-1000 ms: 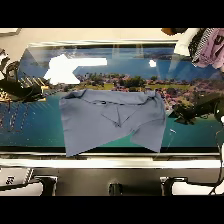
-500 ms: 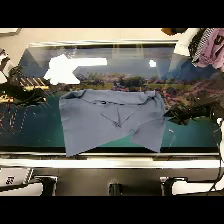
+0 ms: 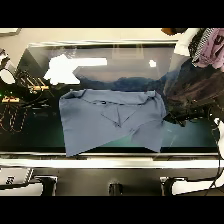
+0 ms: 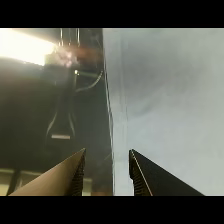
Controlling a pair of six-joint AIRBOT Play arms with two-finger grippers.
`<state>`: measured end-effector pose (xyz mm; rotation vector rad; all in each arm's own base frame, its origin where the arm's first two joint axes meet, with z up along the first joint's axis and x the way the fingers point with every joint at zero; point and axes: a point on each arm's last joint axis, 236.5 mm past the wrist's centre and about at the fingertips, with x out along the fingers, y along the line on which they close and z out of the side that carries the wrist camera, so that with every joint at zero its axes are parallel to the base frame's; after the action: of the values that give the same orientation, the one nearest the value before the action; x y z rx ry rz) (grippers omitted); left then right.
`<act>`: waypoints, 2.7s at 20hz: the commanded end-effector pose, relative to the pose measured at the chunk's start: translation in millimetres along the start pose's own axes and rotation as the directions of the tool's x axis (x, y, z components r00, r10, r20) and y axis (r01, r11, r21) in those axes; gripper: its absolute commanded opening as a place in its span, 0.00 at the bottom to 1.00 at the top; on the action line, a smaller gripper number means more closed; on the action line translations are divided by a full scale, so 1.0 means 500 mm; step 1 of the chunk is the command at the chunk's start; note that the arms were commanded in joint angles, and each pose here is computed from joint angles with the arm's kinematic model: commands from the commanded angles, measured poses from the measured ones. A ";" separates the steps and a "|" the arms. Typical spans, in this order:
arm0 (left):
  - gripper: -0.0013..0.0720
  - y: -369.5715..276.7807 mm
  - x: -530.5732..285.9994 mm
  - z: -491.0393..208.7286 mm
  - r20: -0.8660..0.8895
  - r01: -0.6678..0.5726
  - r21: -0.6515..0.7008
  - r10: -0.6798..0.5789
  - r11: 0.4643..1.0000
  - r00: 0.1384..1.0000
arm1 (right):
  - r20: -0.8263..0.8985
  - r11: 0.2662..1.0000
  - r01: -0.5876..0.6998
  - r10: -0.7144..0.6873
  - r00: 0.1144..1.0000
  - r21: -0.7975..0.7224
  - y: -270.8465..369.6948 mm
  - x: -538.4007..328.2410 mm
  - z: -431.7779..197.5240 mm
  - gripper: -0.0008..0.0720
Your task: Fold the clothes and pants, and hang the long-sleeved shirts on hangers.
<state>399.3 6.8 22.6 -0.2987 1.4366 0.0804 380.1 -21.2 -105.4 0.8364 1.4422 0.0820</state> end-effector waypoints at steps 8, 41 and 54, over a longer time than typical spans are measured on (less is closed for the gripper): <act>0.44 0.084 0.108 -0.343 -0.186 -0.018 -0.280 -0.036 0.960 0.982 | -0.013 1.000 0.002 -0.003 1.000 -0.027 0.011 -0.020 -0.014 0.05; 0.43 -0.063 0.234 -0.523 -0.244 0.269 -0.411 -0.390 0.871 0.888 | -0.017 1.000 -0.003 0.003 1.000 0.001 0.014 -0.021 -0.017 0.05; 0.03 -0.098 0.100 -0.233 0.150 0.416 -0.226 -0.391 0.881 0.908 | 0.203 0.937 -0.072 0.149 0.968 -0.341 0.285 -0.079 0.019 0.05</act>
<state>247.3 -88.5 -74.3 -0.8313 1.4349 -0.0398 405.7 31.2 -37.7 0.7193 1.3003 0.2648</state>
